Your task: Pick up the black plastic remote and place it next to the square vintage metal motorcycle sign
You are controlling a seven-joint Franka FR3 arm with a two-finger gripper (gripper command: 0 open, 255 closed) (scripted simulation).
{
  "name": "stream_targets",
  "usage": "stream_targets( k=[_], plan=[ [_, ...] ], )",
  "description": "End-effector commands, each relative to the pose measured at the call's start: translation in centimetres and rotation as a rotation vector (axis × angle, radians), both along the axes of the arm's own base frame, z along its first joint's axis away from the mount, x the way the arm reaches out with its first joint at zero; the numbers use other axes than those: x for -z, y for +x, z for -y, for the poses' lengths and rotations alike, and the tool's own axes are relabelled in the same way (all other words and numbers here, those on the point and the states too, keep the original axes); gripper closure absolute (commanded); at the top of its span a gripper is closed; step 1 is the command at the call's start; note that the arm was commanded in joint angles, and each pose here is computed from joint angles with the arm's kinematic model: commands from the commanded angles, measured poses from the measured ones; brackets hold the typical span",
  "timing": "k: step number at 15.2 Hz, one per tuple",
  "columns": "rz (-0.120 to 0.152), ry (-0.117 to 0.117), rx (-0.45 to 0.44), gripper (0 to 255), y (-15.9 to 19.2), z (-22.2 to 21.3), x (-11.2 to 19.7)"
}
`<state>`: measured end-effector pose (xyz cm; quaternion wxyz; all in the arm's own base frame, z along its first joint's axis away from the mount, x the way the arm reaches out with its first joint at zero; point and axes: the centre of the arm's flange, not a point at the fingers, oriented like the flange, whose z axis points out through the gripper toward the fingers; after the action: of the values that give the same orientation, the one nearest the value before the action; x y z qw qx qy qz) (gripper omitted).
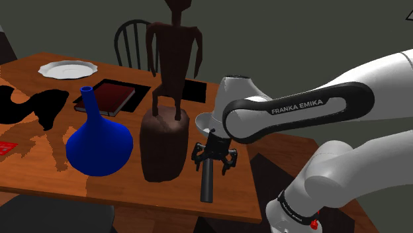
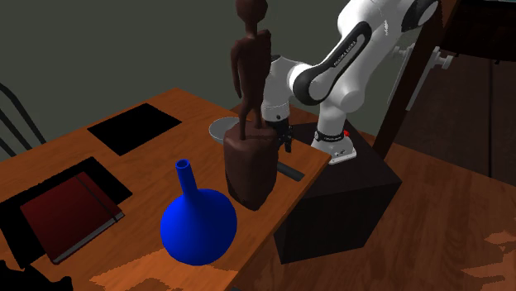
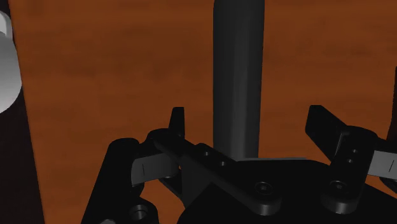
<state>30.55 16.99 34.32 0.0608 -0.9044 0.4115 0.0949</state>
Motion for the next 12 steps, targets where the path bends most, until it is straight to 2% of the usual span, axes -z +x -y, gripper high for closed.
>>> stream_targets(
  k=[1, 5, 12],
  plan=[
    [-0.001, 0.002, 0.008, 0, -0.1, -0.3, 1.2],
    [-0.001, 0.002, 0.008, 0, -0.4, -0.8, 3.5],
    [-0.001, 0.002, 0.008, 0, -0.4, -0.8, 3.5]
  ],
)
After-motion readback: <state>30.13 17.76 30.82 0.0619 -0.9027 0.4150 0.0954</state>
